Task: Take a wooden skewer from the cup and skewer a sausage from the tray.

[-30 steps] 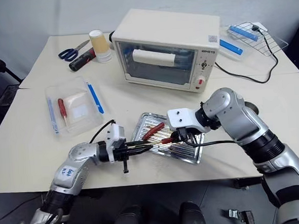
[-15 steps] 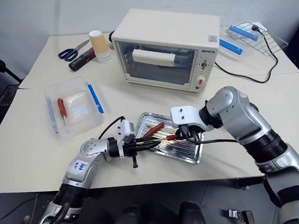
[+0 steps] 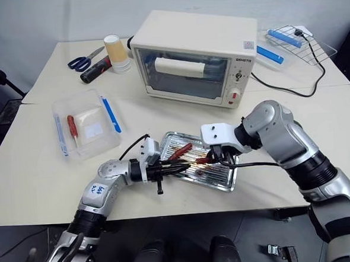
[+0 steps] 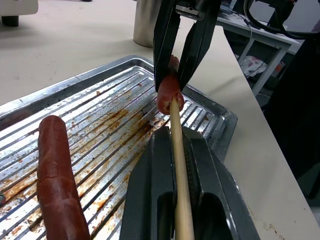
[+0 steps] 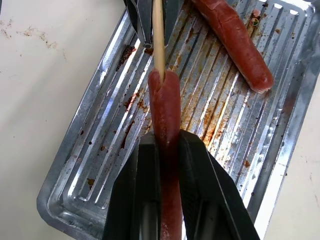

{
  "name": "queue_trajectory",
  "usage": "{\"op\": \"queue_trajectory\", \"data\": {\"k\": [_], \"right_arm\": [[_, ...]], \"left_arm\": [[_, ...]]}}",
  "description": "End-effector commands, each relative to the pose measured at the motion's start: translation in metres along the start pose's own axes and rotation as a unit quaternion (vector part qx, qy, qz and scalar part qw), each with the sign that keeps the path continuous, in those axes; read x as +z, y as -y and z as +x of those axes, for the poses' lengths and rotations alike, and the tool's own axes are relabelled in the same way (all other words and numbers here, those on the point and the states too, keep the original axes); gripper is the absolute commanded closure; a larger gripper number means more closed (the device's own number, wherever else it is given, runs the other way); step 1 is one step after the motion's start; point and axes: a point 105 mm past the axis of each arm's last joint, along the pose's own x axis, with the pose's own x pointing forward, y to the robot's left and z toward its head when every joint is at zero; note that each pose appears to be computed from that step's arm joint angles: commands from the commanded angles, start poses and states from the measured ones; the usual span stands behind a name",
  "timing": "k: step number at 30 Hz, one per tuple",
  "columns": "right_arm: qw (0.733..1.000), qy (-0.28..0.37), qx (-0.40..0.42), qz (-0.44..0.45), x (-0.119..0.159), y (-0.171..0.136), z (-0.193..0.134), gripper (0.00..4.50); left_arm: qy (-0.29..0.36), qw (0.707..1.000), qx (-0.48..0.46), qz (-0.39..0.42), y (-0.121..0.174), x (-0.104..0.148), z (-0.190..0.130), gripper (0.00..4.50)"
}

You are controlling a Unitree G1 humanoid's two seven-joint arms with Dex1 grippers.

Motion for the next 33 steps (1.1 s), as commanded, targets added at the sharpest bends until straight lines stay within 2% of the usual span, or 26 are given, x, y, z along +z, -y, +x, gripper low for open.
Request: {"op": "queue_trajectory", "data": {"k": [1, 8, 13, 14, 18, 21, 24, 26, 27, 29, 30, 32, 33], "right_arm": [[0.991, 0.084, 0.051, -0.087, 0.05, -0.021, 0.007, 3.97], [0.995, 0.063, 0.035, -0.063, 0.025, -0.018, -0.013, 1.92], [0.995, 0.081, 0.021, -0.057, 0.017, -0.02, -0.032, 0.18], [0.994, 0.088, 0.016, -0.055, 0.016, -0.019, -0.035, 0.03], [0.987, 0.142, -0.034, -0.073, 0.009, -0.021, -0.045, 0.03], [0.969, 0.235, -0.05, -0.048, 0.012, -0.031, -0.053, 0.03], [0.918, 0.378, -0.116, -0.02, 0.021, -0.039, -0.07, 0.03], [0.899, 0.414, -0.145, 0.003, 0.022, -0.039, -0.076, 0.03], [0.877, 0.453, -0.162, 0.004, 0.03, -0.044, -0.081, 0.03], [0.842, 0.489, -0.226, -0.007, 0.036, -0.046, -0.086, 0.03], [0.83, 0.498, -0.252, -0.01, 0.038, -0.046, -0.087, 0.03], [0.823, 0.496, -0.276, -0.019, 0.039, -0.049, -0.08, 0.03], [0.824, 0.492, -0.281, -0.029, 0.04, -0.051, -0.078, 0.03]], "left_arm": [[0.04, 0.996, -0.067, 0.041, 0.022, 0.029, 0.027, 4.5], [0.004, 0.998, -0.025, 0.063, 0.011, 0.03, -0.025, 4.5], [-0.027, 0.997, 0.018, 0.071, 0.007, 0.031, -0.069, 4.5], [-0.03, 0.997, 0.027, 0.072, 0.007, 0.031, -0.077, 4.5], [-0.002, 0.995, 0.072, 0.071, 0.015, 0.038, -0.109, 4.5], [0.043, 0.989, 0.125, 0.065, 0.021, 0.045, -0.128, 4.5], [0.129, 0.954, 0.262, 0.058, 0.015, 0.061, -0.16, 4.5], [0.159, 0.932, 0.321, 0.054, 0.013, 0.065, -0.172, 4.5], [0.185, 0.896, 0.399, 0.062, 0.008, 0.07, -0.19, 4.5], [0.22, 0.807, 0.545, 0.062, 0.004, 0.073, -0.23, 4.5], [0.228, 0.772, 0.591, 0.054, 0.004, 0.07, -0.243, 4.5], [0.229, 0.732, 0.641, 0.032, 0.0, 0.063, -0.254, 4.5], [0.223, 0.721, 0.656, 0.025, -0.003, 0.06, -0.257, 4.5]]}}
